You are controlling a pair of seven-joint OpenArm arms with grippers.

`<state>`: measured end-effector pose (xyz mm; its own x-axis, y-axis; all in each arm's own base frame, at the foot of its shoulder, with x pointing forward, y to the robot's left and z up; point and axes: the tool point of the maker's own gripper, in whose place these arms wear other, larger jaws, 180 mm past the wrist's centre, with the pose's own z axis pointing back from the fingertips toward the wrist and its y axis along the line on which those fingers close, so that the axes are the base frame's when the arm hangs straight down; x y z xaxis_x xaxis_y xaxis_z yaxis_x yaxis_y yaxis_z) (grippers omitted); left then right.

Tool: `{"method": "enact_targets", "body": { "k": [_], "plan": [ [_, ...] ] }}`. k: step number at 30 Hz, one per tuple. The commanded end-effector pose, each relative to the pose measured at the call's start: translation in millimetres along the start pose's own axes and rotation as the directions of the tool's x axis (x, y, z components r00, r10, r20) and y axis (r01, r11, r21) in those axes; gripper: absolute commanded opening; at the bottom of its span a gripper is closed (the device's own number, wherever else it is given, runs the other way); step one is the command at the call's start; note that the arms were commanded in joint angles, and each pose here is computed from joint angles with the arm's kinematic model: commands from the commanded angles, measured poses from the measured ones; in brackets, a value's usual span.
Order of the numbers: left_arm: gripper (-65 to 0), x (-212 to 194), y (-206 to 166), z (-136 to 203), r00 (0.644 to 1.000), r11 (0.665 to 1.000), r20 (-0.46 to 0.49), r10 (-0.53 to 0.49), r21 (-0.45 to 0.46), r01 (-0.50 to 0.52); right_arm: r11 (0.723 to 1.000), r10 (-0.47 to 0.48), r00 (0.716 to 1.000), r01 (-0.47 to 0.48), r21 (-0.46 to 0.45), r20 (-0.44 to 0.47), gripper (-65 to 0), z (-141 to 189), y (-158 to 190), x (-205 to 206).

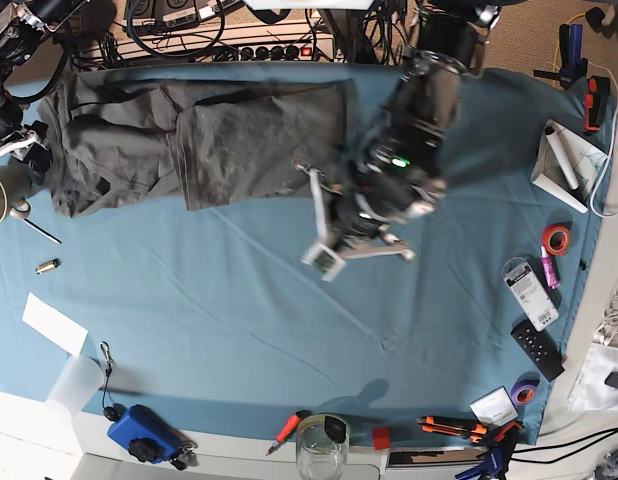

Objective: Fold the T-shirt properly
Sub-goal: 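Release the folded end and move the left gripper back to its side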

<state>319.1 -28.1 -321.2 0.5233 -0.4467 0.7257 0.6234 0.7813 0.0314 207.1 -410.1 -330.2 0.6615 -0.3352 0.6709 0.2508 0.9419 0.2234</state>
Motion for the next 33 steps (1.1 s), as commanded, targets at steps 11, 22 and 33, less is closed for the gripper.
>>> {"method": "enact_targets", "body": {
  "k": [11,22,33],
  "plan": [
    [-65.0,-28,84,35,0.982,0.980,0.017,0.191,0.049,-0.191,0.999,0.017,0.997,-0.019,0.026,0.077,-40.9,7,4,25],
    [-65.0,-76,121,75,0.962,0.957,-0.019,0.271,0.113,-0.267,0.999,0.007,0.996,-0.011,0.049,0.088,-40.9,8,8,27],
    [-65.0,-111,150,126,0.951,0.936,0.000,0.310,0.173,-0.305,1.000,-0.027,0.999,0.027,-0.004,0.021,-40.9,7,-2,15]
  ]
}}
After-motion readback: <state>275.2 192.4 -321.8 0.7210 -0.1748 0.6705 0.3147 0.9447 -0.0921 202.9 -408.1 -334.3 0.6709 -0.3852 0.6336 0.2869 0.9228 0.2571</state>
